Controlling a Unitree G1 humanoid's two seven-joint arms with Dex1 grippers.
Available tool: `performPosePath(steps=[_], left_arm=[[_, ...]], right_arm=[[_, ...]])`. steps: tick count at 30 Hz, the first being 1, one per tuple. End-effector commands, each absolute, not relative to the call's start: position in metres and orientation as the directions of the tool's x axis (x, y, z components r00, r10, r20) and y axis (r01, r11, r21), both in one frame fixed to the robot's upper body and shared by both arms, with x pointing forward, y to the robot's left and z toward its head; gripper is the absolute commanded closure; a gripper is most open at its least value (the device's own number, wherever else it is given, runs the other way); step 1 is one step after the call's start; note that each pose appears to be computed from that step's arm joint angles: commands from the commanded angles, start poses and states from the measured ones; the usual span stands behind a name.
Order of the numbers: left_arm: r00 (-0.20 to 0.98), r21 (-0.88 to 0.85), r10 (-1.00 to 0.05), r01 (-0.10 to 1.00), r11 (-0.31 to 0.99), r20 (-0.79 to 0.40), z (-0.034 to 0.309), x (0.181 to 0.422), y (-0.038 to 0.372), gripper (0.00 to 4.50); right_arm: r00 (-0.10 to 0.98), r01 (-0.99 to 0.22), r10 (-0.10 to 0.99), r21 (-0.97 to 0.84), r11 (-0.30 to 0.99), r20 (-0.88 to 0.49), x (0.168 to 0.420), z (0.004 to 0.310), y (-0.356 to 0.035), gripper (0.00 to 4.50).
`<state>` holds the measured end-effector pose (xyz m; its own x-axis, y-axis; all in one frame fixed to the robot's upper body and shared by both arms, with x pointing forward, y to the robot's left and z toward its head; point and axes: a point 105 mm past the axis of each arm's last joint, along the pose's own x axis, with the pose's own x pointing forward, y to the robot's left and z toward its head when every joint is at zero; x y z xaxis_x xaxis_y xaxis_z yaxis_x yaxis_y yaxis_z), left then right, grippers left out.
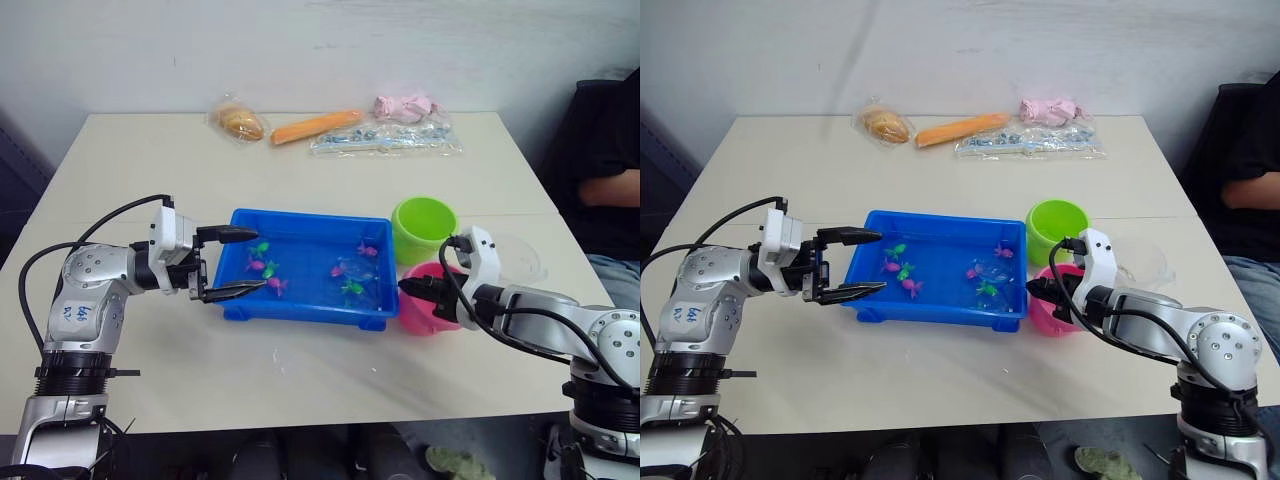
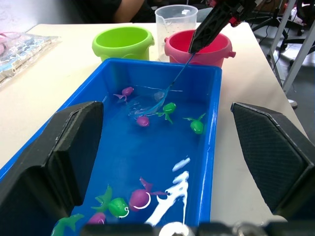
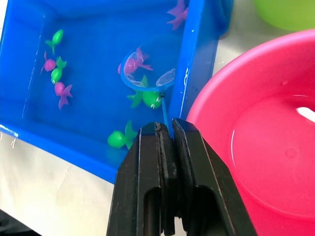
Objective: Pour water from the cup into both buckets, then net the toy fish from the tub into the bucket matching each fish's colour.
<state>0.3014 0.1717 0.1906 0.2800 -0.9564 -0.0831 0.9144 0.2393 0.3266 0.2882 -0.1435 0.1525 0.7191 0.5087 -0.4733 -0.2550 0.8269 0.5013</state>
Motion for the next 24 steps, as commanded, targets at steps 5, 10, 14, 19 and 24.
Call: performPosePath(steps=[5, 10, 14, 19, 24], left_arm=[[0.277, 0.358, -0.959, 0.903, 0.236, -0.067, 0.196, 0.301, 0.17, 0.03], [0.278, 0.359, -0.959, 0.902, 0.239, -0.059, 0.197, 0.302, 0.169, 0.03], [0.278, 0.361, -0.959, 0.901, 0.24, -0.057, 0.198, 0.303, 0.169, 0.03], [0.279, 0.362, -0.959, 0.901, 0.241, -0.056, 0.198, 0.302, 0.169, 0.03], [0.279, 0.36, -0.959, 0.901, 0.242, -0.054, 0.198, 0.302, 0.169, 0.03]], right_arm=[[0.791, -0.231, 0.41, 0.399, 0.887, -0.454, 0.3, 0.163, -0.151, 4.5], [0.801, -0.241, 0.406, 0.385, 0.891, -0.439, 0.306, 0.165, -0.145, 4.5], [0.813, -0.236, 0.386, 0.359, 0.903, -0.435, 0.31, 0.165, -0.145, 4.5], [0.771, -0.266, 0.479, 0.472, 0.84, -0.419, 0.302, 0.167, -0.126, 4.5], [0.752, -0.238, 0.488, 0.508, 0.828, -0.443, 0.297, 0.163, -0.124, 4.5]])
